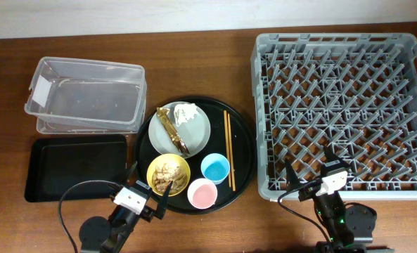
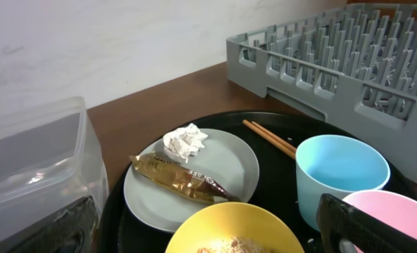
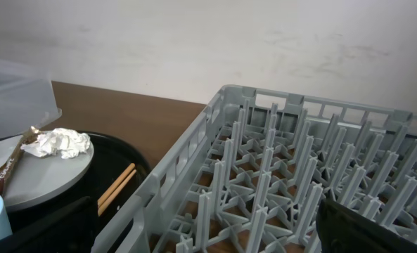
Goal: Sort waste into correct bins and load items into the dishwasher rack
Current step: 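Move the left gripper toward the pink cup on the round tray, then grasp the pink cup with the left gripper and lift it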
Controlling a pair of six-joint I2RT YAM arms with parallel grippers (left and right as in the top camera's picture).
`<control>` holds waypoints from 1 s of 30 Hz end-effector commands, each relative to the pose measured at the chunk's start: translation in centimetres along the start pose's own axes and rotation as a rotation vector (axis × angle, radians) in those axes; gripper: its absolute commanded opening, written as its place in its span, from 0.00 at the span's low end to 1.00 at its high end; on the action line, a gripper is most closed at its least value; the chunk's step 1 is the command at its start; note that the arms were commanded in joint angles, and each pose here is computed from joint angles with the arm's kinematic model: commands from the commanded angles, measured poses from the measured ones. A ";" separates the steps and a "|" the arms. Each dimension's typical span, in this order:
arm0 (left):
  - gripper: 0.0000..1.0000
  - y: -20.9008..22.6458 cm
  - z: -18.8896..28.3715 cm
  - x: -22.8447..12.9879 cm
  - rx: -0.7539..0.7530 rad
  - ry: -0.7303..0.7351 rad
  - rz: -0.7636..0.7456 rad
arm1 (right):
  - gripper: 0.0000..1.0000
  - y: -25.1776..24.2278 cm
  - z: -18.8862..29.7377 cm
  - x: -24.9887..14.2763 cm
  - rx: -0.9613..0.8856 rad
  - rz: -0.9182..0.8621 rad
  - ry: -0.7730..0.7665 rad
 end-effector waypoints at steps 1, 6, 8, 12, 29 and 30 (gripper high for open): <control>0.99 -0.9 0.0 0.1 -0.082 -0.020 -0.012 | 0.98 2.3 0.3 0.0 0.236 0.004 -0.025; 0.99 -3.5 0.6 0.9 -0.347 -0.083 -0.022 | 0.98 5.9 2.0 1.0 0.624 -0.028 -0.078; 0.99 -3.5 1.0 2.8 -0.362 -0.157 0.020 | 0.99 5.9 2.2 2.1 0.631 -0.133 -0.063; 0.99 -3.2 3.8 9.8 -0.329 -0.290 0.014 | 0.98 5.8 4.3 9.2 0.604 -0.077 -0.162; 0.99 -1.5 0.7 13.7 -0.347 0.442 0.577 | 0.98 2.0 2.0 13.4 0.245 -0.528 0.681; 0.96 -1.6 0.2 12.7 -0.316 0.516 0.598 | 0.99 0.8 2.7 11.9 0.053 -0.549 0.775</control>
Point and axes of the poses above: each gripper's point midway between its finger pads, its own z axis back along the fingers, its own y axis along the line the jaws close on, x = y × z, the point moved 7 cm from there along z, back along the fingers, and after that the axes turned 1 degree about z, right-handed, at the moved point
